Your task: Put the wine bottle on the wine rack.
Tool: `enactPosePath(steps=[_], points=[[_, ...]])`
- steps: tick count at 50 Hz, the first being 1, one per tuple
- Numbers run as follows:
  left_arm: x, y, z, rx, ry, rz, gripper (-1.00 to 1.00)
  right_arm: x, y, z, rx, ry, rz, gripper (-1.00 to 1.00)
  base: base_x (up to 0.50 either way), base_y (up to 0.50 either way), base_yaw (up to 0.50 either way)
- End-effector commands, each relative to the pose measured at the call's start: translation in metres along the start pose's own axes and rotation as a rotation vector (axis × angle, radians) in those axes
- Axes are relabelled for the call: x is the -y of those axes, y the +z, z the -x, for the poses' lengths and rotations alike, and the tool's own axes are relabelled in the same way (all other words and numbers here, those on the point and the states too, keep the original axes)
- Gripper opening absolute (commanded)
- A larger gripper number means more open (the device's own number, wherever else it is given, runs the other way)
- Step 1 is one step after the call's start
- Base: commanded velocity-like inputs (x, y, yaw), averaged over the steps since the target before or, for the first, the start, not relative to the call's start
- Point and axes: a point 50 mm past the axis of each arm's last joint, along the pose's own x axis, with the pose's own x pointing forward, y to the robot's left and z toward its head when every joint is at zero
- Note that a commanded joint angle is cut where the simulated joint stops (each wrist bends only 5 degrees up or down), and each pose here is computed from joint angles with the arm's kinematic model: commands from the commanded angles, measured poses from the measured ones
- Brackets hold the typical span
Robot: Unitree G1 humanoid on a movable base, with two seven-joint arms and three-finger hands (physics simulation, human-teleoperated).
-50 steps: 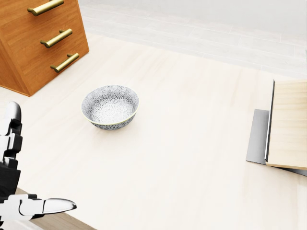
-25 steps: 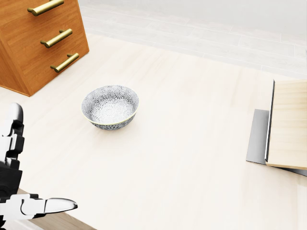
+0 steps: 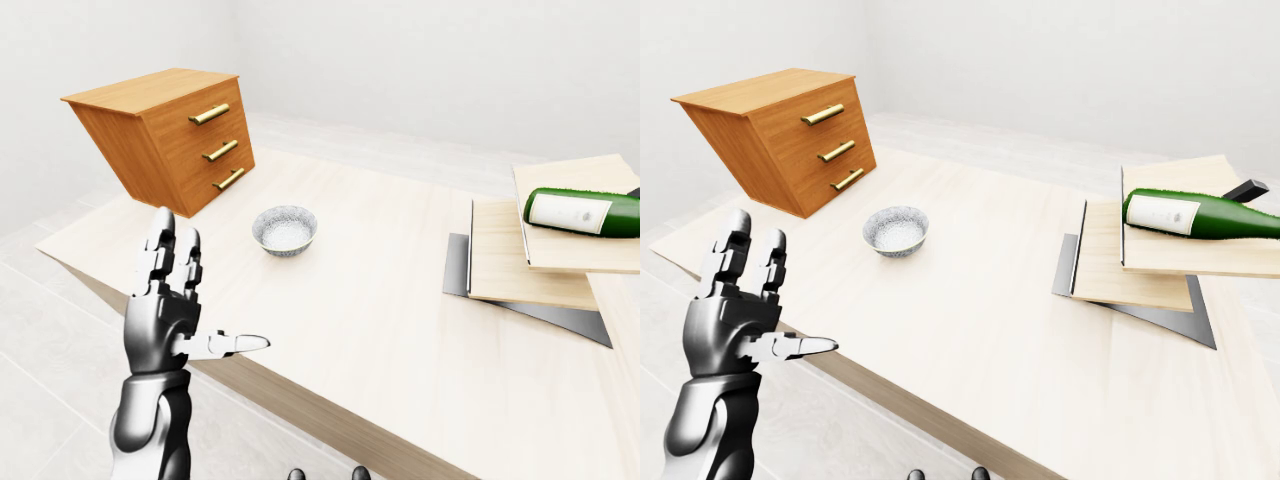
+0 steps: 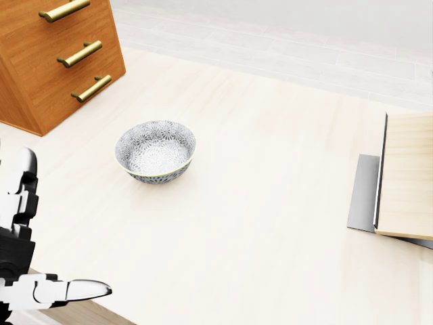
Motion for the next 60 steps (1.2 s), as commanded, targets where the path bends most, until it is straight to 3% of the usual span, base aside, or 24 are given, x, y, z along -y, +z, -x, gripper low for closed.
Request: enactPosePath(steps=[1,9,16,26,37,60], points=[[0.000,0.001,0.000,0.006,0.000,0.002,1.00,-0.010,0.044,0.001,0.137,0.057,0.009,1.00,0.00,0.00,0.00],[0.000,0.002,0.000,0.010,0.000,0.004,1.00,-0.026,0.080,0.006,0.286,0.100,-0.040,1.00,0.00,0.00,0.00],[0.001,0.003,0.000,0.013,-0.002,0.005,1.00,-0.040,0.107,0.016,0.412,0.129,-0.160,1.00,0.00,0.00,0.00],[0.002,0.003,-0.002,0.019,-0.008,0.009,1.00,-0.055,0.116,0.021,0.448,0.184,-0.204,1.00,0.00,0.00,0.00],[0.004,0.009,0.001,0.039,-0.015,0.007,1.00,-0.074,0.140,0.038,0.531,0.239,-0.348,1.00,0.00,0.00,0.00],[0.008,0.018,0.001,0.076,-0.027,0.004,1.00,-0.101,0.158,0.065,0.522,0.328,-0.560,1.00,0.00,0.00,0.00]])
